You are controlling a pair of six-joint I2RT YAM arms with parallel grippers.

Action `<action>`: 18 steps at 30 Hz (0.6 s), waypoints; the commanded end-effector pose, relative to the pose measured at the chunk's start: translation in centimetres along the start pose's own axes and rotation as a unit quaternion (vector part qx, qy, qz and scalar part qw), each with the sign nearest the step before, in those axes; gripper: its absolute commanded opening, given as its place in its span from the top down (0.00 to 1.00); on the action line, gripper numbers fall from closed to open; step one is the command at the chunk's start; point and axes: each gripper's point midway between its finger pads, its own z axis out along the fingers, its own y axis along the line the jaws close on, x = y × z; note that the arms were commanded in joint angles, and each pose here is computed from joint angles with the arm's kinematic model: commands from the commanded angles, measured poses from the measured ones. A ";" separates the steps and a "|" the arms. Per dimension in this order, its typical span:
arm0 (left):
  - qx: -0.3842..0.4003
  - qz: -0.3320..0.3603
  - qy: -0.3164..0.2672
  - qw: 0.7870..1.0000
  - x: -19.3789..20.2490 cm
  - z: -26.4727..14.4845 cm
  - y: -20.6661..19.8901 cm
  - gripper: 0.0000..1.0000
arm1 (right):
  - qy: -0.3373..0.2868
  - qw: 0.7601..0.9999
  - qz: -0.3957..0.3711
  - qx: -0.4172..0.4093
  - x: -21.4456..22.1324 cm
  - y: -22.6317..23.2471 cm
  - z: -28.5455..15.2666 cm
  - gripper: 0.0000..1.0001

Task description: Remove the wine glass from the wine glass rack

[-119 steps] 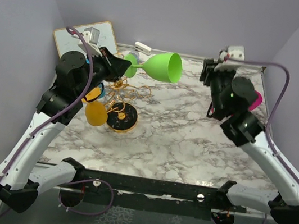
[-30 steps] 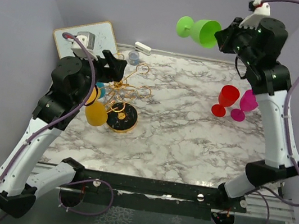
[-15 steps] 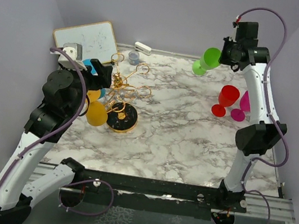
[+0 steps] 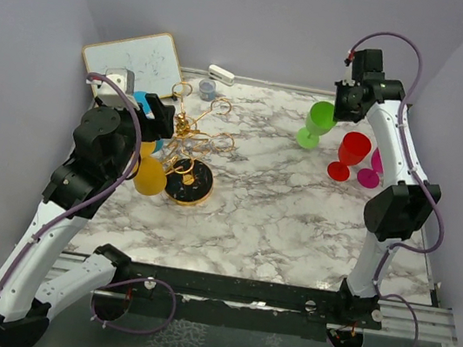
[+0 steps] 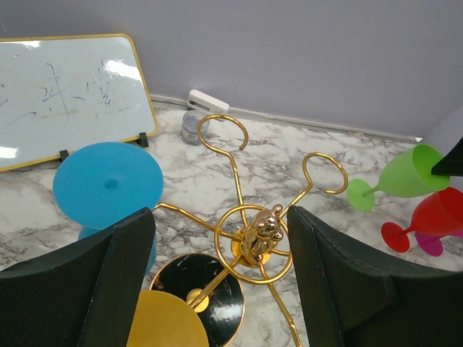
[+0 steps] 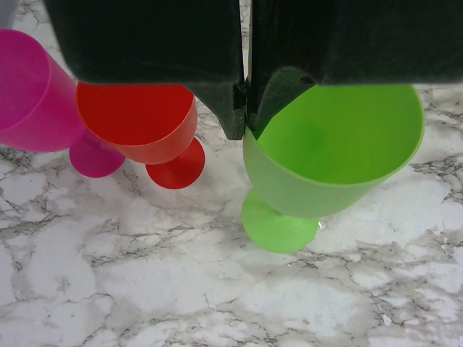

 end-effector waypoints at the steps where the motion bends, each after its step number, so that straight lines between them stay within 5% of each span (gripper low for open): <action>1: -0.011 0.007 -0.019 1.000 -1.2 -0.3 0.4 0.24 | 0.017 1.000 -0.011 0.018 1.2 -0.7 -0.2 0.99; 18: -0.011 0.012 -0.017 1.000 -1.4 -0.3 0.4 0.24 | 0.039 0.999 -0.010 -0.011 3.1 0.5 0.4 0.97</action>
